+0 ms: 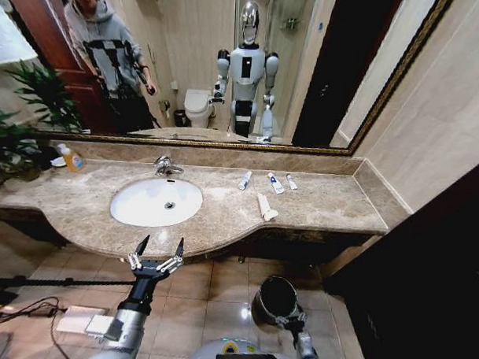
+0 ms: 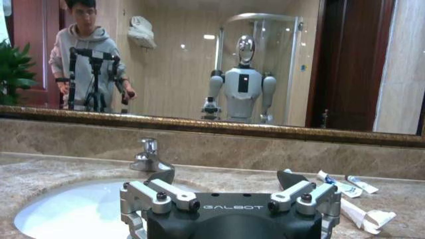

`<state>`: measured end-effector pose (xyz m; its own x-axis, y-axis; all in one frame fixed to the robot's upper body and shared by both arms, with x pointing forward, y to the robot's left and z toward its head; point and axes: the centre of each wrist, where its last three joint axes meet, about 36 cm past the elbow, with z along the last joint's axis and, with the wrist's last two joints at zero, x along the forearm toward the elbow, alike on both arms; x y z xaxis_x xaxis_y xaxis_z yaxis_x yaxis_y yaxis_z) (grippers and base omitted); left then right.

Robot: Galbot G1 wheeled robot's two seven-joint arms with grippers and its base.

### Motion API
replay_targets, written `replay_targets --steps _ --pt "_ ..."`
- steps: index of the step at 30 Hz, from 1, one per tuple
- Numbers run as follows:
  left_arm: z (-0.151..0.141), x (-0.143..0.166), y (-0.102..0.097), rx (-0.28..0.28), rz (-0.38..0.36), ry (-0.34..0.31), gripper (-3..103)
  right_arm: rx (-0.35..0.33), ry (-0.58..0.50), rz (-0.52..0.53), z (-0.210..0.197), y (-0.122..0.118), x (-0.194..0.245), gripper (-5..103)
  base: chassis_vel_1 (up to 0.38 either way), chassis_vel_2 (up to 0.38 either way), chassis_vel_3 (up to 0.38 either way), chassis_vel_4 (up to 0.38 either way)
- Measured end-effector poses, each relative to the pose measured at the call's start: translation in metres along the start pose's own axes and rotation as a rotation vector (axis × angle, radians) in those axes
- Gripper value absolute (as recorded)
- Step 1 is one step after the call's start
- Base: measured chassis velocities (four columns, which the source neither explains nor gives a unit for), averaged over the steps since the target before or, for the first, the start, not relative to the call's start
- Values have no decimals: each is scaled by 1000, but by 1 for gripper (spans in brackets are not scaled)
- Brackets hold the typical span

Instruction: Pick up the trash from the sink and place it in the trash bin.

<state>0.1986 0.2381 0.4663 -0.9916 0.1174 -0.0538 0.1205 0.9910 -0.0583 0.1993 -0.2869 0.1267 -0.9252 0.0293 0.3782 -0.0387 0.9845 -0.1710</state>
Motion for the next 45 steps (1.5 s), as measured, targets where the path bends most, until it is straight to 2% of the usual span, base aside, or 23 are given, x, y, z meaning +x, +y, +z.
replay_targets --steps 9,12,14,16,19,22,25,29,35,39,45 --pt "0 0 0 0 0 0 100 -59 -94 62 -68 -5 68 100 0 0 0 0" --pt "0 0 0 0 0 0 100 -87 -190 96 -122 1 103 100 0 0 0 0" --pt "0 0 0 0 0 0 100 -95 -251 97 -151 4 113 100 0 0 0 0" --pt "0 0 0 0 0 0 100 -101 -266 94 -158 6 116 100 0 0 0 0" --pt "0 0 0 0 0 0 100 -144 -329 74 -185 10 121 100 0 0 0 0" --pt "0 0 0 0 0 0 100 -209 -411 77 -214 16 113 100 0 0 0 0" --pt "0 0 0 0 0 0 100 -225 -475 83 -229 17 96 100 0 0 0 0" --pt "0 0 0 0 0 0 100 -233 -493 56 -252 17 82 100 0 0 0 0" --pt "0 0 0 0 0 0 100 -238 -489 -15 -291 29 52 100 0 0 0 0" --pt "0 0 0 0 0 0 100 -218 -452 -97 -299 38 34 100 0 0 0 0" --pt "0 0 0 0 0 0 100 -224 -392 -177 -303 48 11 100 0 0 0 0"
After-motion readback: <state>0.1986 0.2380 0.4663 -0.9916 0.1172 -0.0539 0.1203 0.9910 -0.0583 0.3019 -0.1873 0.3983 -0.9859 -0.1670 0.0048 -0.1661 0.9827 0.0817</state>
